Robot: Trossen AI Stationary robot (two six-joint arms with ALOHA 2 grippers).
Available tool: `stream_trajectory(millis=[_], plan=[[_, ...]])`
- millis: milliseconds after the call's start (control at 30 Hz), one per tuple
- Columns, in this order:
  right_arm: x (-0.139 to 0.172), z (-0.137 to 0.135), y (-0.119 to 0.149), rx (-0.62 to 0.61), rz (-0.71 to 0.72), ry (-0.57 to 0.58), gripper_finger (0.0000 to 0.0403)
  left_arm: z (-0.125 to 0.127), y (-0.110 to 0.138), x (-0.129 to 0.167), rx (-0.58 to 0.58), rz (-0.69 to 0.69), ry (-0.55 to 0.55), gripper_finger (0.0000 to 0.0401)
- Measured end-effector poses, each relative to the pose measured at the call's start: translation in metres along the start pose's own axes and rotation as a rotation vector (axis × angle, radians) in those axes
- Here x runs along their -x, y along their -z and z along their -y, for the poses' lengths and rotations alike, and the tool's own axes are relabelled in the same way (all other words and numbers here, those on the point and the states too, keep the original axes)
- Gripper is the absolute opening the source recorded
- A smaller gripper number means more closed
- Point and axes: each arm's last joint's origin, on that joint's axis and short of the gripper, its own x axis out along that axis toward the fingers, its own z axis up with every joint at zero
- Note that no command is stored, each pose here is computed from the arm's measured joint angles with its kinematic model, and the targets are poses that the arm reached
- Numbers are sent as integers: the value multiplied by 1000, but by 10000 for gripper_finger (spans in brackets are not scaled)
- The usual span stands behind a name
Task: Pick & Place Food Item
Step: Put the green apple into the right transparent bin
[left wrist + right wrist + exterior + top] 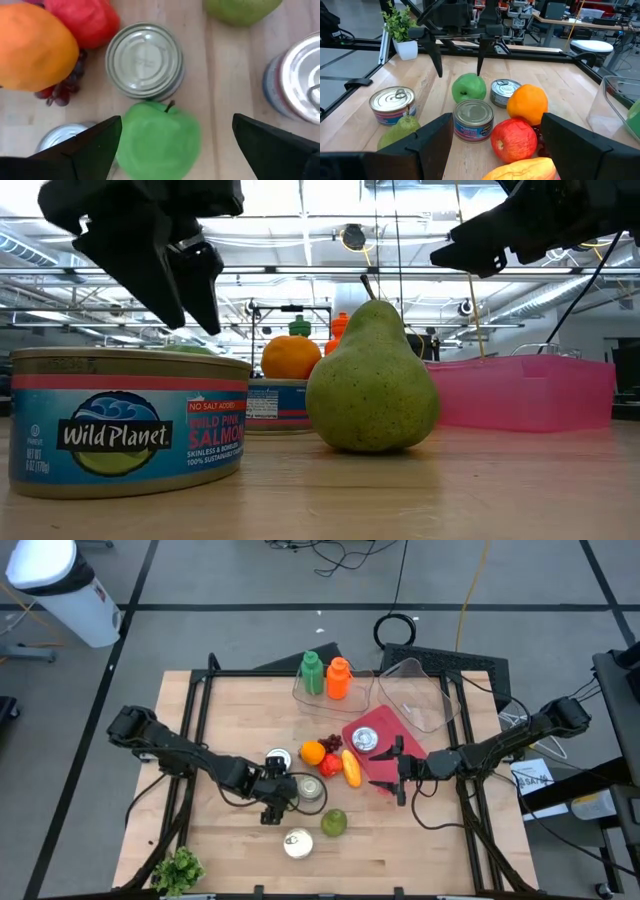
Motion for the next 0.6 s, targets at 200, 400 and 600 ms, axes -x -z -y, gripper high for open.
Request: stream_trajectory(millis=[200, 400, 600], plan=[[0, 0, 0, 2, -5, 0, 281, 2, 6, -14, -3, -79, -30, 392], [0, 0, 0, 0, 0, 0, 281, 5, 9, -33, -8, -135, -47, 392], [0, 0, 0, -1, 2, 0, 281, 6, 11, -44, 17, -162, -63, 392]])
